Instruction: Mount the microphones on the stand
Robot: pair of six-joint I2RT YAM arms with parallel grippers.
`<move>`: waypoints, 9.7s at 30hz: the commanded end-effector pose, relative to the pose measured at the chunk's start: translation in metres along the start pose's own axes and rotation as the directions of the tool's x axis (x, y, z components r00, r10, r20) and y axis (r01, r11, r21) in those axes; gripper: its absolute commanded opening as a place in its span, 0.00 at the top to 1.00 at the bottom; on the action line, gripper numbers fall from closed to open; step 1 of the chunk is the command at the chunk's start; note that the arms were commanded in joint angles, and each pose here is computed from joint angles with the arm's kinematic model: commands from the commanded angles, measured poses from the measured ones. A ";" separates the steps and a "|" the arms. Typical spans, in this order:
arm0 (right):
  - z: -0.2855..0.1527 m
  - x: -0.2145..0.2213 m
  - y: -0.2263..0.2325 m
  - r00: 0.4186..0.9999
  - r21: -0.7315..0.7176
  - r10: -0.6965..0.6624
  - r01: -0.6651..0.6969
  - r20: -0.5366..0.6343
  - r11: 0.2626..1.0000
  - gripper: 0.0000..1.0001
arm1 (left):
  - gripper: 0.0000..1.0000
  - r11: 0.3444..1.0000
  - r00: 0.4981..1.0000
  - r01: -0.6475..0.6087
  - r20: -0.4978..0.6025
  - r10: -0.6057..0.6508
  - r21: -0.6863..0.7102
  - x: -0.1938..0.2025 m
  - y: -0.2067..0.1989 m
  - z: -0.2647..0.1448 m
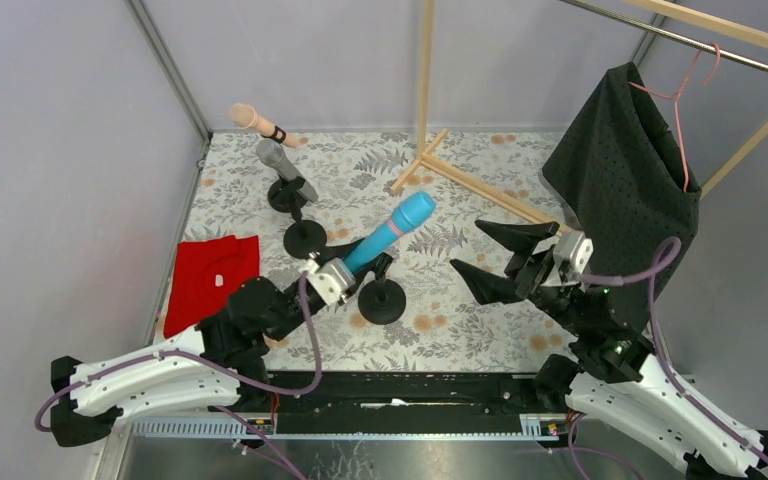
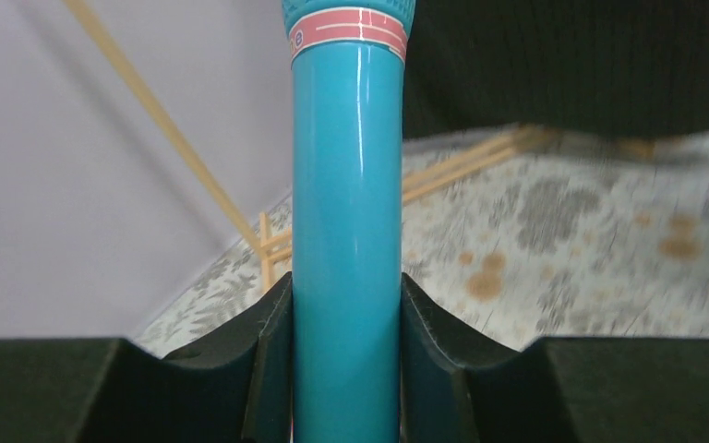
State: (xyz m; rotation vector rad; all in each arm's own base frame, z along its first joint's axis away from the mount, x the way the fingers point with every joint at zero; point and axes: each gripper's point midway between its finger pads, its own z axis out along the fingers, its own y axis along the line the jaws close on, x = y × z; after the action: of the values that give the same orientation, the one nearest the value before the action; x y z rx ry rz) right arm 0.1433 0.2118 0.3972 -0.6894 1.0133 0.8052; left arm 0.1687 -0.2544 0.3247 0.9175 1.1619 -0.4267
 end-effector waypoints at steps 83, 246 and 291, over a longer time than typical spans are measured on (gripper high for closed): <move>0.123 0.012 0.006 0.708 -0.110 0.687 -0.679 0.165 0.726 0.99 | 0.33 0.853 0.852 0.515 0.161 -0.498 -0.091 -0.018 0.004 0.006; 0.018 0.185 -0.027 0.630 0.573 0.777 -0.632 -0.013 0.522 1.00 | 1.00 0.880 0.905 0.407 0.023 -0.425 0.246 0.142 -0.108 0.042; 0.006 0.192 0.007 0.829 0.519 0.525 -0.368 -0.194 0.771 1.00 | 0.02 0.825 0.874 0.457 0.002 -0.485 0.333 0.122 -0.115 0.023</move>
State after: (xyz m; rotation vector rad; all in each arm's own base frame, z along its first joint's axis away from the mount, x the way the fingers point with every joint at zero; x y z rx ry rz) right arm 0.2074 0.2651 0.2731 0.1507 1.5175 1.0551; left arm 0.1634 -0.3144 0.1462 0.8314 1.3475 -0.9821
